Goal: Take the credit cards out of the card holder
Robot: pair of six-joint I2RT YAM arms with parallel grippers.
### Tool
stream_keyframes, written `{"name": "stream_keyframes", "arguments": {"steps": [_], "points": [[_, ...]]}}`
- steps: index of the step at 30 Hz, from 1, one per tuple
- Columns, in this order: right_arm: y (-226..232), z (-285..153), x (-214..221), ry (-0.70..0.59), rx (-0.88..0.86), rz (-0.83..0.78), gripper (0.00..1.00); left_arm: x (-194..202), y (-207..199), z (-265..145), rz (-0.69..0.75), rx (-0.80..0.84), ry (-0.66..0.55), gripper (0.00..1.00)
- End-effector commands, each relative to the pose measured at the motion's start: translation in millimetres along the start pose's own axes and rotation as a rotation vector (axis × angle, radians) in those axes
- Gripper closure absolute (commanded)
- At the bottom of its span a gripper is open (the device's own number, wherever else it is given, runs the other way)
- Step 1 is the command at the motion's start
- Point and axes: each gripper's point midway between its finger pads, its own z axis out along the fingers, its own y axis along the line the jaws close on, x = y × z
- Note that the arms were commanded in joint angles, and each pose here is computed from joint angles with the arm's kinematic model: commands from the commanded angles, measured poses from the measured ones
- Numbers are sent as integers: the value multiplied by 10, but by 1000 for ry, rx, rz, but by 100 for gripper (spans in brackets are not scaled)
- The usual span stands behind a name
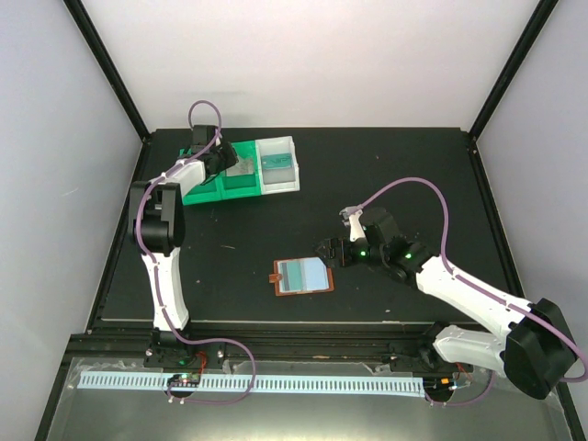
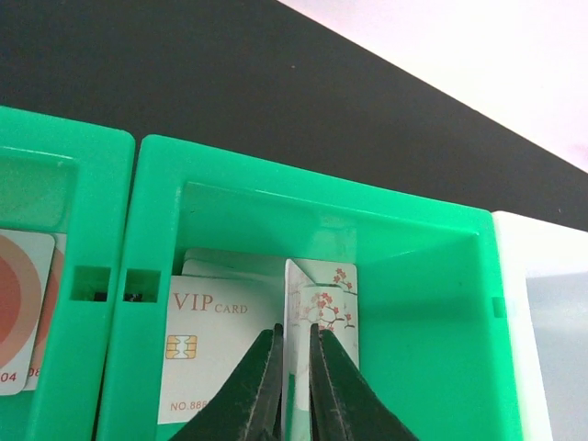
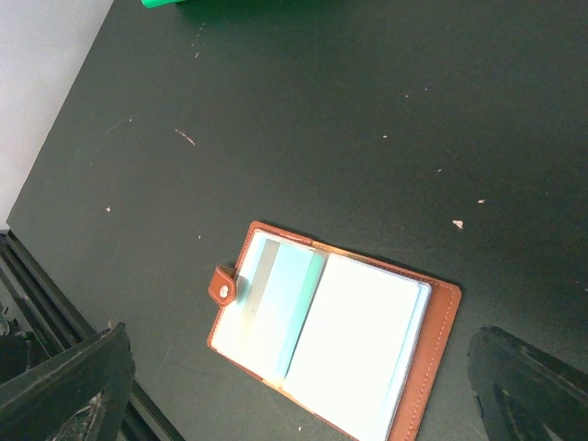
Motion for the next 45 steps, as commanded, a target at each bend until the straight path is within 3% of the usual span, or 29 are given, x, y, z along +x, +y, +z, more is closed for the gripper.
{"name": "stream_keyframes", "arguments": {"steps": [1, 25, 36, 45], "points": [[53, -51, -128, -36, -9, -4, 0, -134, -82, -14, 22, -4, -22, 89], [29, -80, -79, -38, -7, 6, 0, -240, -134, -129, 40, -10, -40, 84], [11, -71, -83, -35, 5, 16, 0, -440, -318, -418, 54, 28, -86, 70], [-4, -77, -95, -42, 13, 50, 0, -489, -437, -657, 59, 53, -79, 49]]}}
